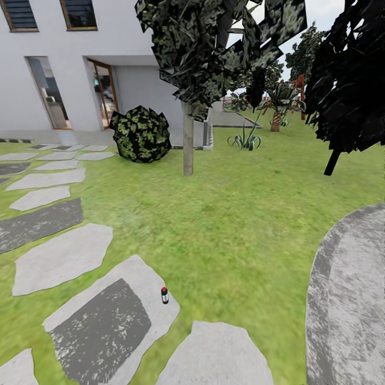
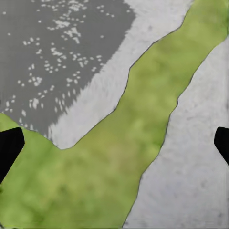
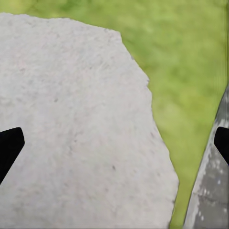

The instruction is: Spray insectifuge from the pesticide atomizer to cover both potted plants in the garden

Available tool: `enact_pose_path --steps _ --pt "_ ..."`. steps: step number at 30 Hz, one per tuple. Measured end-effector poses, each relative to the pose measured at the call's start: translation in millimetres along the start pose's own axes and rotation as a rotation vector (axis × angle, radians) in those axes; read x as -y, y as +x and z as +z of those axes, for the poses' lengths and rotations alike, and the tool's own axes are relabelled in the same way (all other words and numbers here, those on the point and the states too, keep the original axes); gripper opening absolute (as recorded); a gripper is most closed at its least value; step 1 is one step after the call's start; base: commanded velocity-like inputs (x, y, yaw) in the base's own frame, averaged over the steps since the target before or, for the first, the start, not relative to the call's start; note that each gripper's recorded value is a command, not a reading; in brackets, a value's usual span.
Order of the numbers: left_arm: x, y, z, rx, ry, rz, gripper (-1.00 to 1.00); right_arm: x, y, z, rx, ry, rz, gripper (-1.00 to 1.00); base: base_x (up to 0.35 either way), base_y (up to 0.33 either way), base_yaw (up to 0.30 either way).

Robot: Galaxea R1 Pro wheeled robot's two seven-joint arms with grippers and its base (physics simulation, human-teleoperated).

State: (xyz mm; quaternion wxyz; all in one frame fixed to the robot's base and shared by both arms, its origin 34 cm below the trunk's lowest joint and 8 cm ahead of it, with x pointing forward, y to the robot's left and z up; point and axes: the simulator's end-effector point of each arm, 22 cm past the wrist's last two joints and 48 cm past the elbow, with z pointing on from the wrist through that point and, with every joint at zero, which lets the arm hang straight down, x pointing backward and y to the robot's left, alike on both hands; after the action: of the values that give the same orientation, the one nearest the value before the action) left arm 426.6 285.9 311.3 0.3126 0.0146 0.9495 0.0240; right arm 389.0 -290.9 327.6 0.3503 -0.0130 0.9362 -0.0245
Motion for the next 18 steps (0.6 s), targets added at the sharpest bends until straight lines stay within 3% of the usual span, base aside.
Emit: enact_pose_path --steps 6,10,15,18 --pt "-6 -101 25.8 0.130 -0.024 -0.007 1.00 1 -19 4.2 0.039 0.005 0.000 1.00 0.000 0.000 -0.013" --pt "-4 -151 34.4 0.182 -0.025 -0.015 1.00 15 -117 18.5 0.222 0.064 0.007 1.00 0.000 0.000 -0.001" --pt "3 -165 36.1 0.198 -0.017 -0.019 1.00 26 -202 28.1 0.361 0.106 0.021 1.00 0.000 0.000 0.000" --pt "6 -164 35.6 0.201 -0.012 -0.016 1.00 28 -217 30.4 0.381 0.111 0.025 1.00 0.000 0.000 0.000"
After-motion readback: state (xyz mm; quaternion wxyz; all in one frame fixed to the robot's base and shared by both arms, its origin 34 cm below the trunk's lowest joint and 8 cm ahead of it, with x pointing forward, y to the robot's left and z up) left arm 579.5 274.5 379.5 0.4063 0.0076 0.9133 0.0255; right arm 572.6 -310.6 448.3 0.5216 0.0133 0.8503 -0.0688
